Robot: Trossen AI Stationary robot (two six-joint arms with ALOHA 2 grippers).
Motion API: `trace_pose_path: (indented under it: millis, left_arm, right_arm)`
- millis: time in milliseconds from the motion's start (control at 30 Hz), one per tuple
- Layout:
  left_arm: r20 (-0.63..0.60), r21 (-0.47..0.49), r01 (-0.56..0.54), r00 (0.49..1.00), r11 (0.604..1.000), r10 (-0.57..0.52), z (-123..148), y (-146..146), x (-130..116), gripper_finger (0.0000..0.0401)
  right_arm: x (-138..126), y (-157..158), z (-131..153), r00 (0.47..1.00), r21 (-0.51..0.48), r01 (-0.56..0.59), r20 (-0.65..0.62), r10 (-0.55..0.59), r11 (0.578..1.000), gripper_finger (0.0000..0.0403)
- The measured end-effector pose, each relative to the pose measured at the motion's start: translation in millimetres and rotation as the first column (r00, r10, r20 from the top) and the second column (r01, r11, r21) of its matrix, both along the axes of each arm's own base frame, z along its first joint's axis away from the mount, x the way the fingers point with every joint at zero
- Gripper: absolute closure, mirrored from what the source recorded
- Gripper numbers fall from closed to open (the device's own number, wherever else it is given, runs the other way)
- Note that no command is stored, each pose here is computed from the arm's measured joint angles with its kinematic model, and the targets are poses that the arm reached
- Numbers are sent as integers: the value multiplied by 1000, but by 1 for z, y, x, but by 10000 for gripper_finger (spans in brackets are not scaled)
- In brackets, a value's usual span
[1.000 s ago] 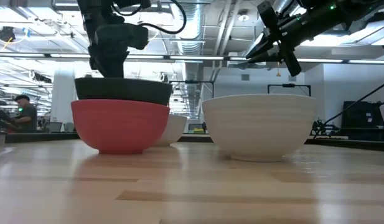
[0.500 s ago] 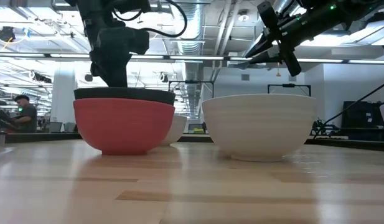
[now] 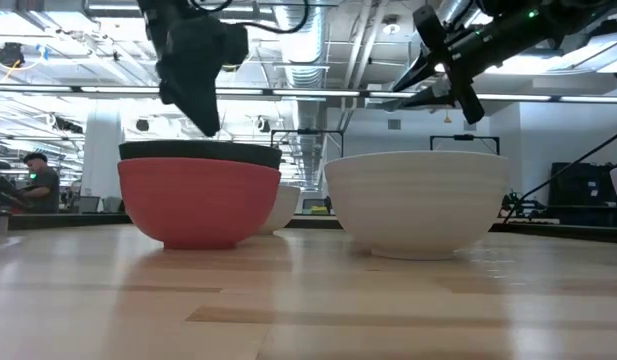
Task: Nest bowls inside each other
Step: Stack the top white bowl on the left black bowl
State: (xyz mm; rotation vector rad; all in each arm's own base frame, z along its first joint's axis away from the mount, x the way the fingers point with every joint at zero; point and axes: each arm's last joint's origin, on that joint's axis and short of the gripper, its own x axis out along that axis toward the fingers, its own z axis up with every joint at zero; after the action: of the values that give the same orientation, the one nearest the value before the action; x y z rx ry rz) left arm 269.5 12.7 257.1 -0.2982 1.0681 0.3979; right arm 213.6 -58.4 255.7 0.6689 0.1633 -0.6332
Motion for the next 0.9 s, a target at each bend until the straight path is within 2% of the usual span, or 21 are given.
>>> trace_pose_path:
  millis: [167,367,467,533,633,700,900]
  left_arm:
    - [-69,47,129,990,991,-126,-2,28,-4,291]
    - [-166,150,367,925,918,-343,-3,59,-9,291]
    - [-241,153,475,868,867,-433,-14,70,-7,291]
    - [-295,135,558,811,818,-505,-24,74,-3,291]
    - [-402,60,665,699,744,-592,-42,74,1,291]
    - [-442,23,705,643,709,-625,-46,72,3,291]
    - [-421,80,743,629,664,-653,-38,75,12,291]
  right_arm:
    - [-1,-6,0,1000,39,-19,17,18,999,226]
    - [-1,-6,1,999,58,-21,44,19,998,215]
    - [1,-2,3,998,53,-39,60,35,998,208]
    - [2,1,3,997,52,-50,60,47,997,204]
    - [3,5,3,996,63,-64,64,60,996,197]
    - [3,6,2,996,75,-56,69,51,996,193]
    - [3,8,2,998,65,-29,62,25,997,188]
